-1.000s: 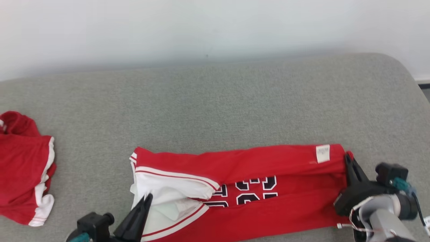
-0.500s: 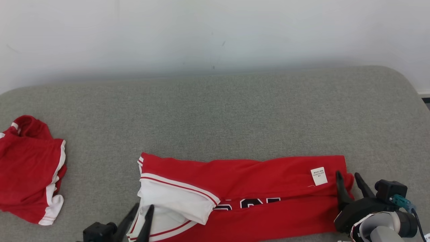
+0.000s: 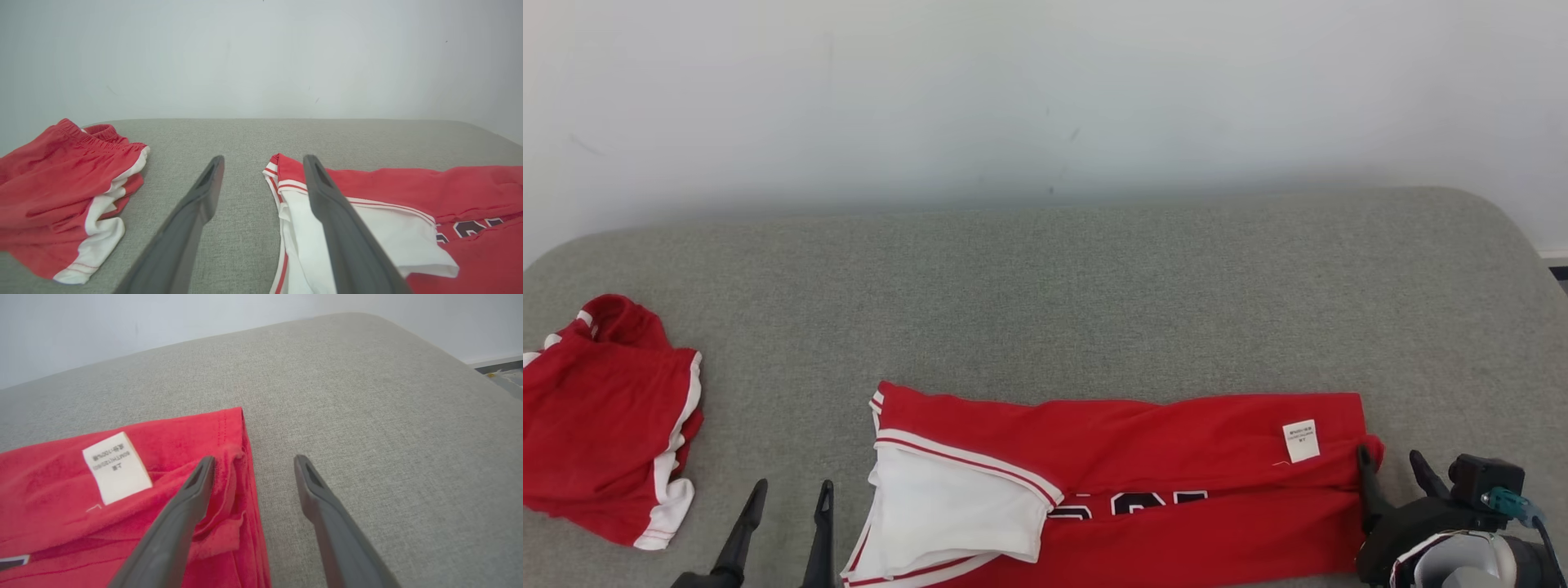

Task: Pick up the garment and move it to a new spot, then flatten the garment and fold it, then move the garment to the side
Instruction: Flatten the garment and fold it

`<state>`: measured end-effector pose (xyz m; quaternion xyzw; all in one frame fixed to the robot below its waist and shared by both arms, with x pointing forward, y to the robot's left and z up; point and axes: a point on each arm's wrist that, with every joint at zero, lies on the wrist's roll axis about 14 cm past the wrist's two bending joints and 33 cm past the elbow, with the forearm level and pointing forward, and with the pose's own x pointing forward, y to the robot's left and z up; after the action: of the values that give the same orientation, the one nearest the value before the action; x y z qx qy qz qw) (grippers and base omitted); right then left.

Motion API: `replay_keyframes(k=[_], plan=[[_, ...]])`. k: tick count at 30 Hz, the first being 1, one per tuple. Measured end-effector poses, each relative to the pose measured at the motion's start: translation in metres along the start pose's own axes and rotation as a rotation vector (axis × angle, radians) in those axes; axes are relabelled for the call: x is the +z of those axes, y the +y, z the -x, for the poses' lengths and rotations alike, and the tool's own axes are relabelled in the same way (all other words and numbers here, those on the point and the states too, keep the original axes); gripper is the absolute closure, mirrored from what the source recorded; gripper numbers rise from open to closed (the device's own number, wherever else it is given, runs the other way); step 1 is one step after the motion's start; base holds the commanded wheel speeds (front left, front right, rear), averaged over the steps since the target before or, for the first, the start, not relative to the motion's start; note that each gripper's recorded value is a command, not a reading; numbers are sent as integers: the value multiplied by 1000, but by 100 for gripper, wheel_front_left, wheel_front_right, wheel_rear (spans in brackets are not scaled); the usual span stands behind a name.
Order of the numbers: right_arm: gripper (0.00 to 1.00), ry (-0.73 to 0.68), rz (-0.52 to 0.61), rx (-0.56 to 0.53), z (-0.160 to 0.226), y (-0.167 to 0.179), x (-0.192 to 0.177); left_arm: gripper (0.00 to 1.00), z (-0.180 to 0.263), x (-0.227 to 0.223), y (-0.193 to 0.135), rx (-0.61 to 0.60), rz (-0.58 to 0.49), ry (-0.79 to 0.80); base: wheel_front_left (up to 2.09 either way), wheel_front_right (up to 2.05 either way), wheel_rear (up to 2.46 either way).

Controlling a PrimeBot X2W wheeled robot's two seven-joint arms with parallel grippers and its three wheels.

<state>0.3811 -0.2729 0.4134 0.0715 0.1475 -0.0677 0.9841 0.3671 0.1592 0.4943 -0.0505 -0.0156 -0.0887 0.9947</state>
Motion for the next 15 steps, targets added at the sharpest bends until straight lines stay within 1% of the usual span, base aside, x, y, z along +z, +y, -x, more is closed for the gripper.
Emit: replay_keyframes(k=[4,8,12,13,15], plan=[[0,61,-3,-6,-5,3,-12,0,5,2,11,54,-15,-11,0,0,0],[0,130,-12,4,-6,13,-28,0,14,-2,21,99,-21,0,0,0,0],[0,150,-4,21,-7,20,-34,0,20,-6,27,127,-25,12,0,0,0],[17,154,-3,25,-7,22,-35,0,22,-7,28,130,-25,15,0,0,0],[92,160,-2,29,-6,23,-37,0,24,-9,29,139,-26,20,0,0,0]])
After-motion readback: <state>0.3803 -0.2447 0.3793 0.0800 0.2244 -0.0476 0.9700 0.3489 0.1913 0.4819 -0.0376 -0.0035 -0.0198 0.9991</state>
